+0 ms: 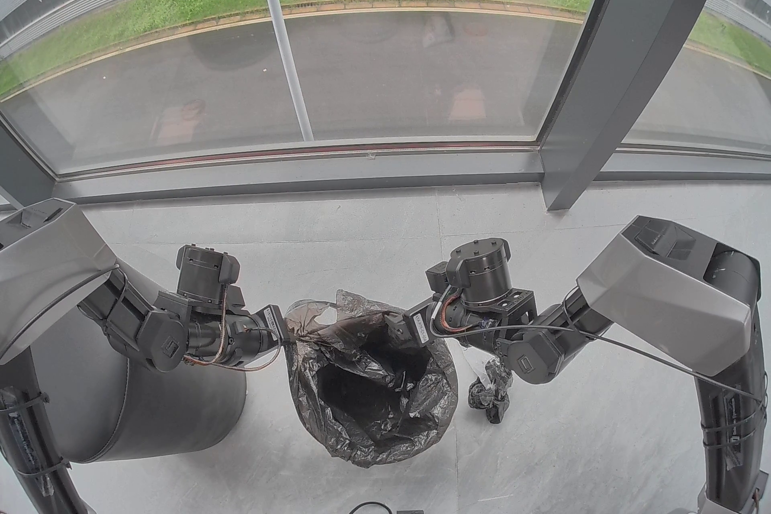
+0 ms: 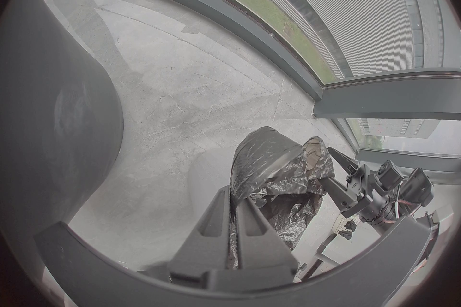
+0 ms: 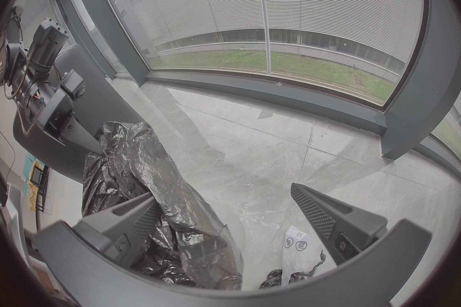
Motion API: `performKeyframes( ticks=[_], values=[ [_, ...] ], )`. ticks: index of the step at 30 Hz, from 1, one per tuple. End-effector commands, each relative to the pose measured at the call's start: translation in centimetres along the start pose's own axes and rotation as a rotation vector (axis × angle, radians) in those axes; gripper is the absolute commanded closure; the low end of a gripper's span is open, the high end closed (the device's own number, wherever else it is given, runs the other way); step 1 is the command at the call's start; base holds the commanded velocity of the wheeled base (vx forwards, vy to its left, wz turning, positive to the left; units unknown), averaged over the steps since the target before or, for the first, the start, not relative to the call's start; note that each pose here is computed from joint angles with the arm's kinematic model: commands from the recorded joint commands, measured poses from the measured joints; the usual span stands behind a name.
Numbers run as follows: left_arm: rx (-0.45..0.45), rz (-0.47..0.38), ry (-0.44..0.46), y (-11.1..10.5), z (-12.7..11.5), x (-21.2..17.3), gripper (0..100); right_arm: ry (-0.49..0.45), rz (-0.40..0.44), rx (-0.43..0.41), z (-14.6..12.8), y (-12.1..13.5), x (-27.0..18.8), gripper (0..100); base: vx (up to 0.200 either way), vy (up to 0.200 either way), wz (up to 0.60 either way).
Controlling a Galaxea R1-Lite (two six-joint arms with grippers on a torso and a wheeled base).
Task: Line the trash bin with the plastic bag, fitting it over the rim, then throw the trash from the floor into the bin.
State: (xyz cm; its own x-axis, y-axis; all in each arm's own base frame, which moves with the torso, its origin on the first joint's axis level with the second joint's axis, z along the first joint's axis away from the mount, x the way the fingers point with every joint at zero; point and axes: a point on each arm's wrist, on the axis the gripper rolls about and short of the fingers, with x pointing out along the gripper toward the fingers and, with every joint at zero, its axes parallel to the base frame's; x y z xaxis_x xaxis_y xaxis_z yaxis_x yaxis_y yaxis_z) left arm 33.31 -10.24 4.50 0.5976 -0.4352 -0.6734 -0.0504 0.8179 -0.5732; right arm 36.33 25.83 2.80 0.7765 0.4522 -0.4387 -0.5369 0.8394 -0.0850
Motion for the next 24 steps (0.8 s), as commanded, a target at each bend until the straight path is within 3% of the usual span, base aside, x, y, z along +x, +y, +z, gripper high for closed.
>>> performKeyframes(
  ticks=[1,10,23,24],
  values=[
    [0.001,-0.002,0.000,0.0,0.0,0.1,100,-0.004,-0.013,0.006,-0.2,-0.5,0.8,0,0.000,0.000,0.00],
    [0.022,-0.043,-0.051,-0.2,0.1,0.3,100,-0.004,-0.029,0.010,-0.5,-0.6,1.3,0,0.000,0.000,0.00],
    [0.044,-0.050,-0.050,-0.7,-0.3,-0.9,100,-0.017,-0.027,0.019,0.1,-0.6,0.9,0,0.000,0.000,0.00],
    [0.045,-0.052,-0.050,-0.8,-0.3,-1.0,0,-0.020,-0.029,0.021,0.1,-0.6,0.9,0,0.000,0.000,0.00]
  ],
)
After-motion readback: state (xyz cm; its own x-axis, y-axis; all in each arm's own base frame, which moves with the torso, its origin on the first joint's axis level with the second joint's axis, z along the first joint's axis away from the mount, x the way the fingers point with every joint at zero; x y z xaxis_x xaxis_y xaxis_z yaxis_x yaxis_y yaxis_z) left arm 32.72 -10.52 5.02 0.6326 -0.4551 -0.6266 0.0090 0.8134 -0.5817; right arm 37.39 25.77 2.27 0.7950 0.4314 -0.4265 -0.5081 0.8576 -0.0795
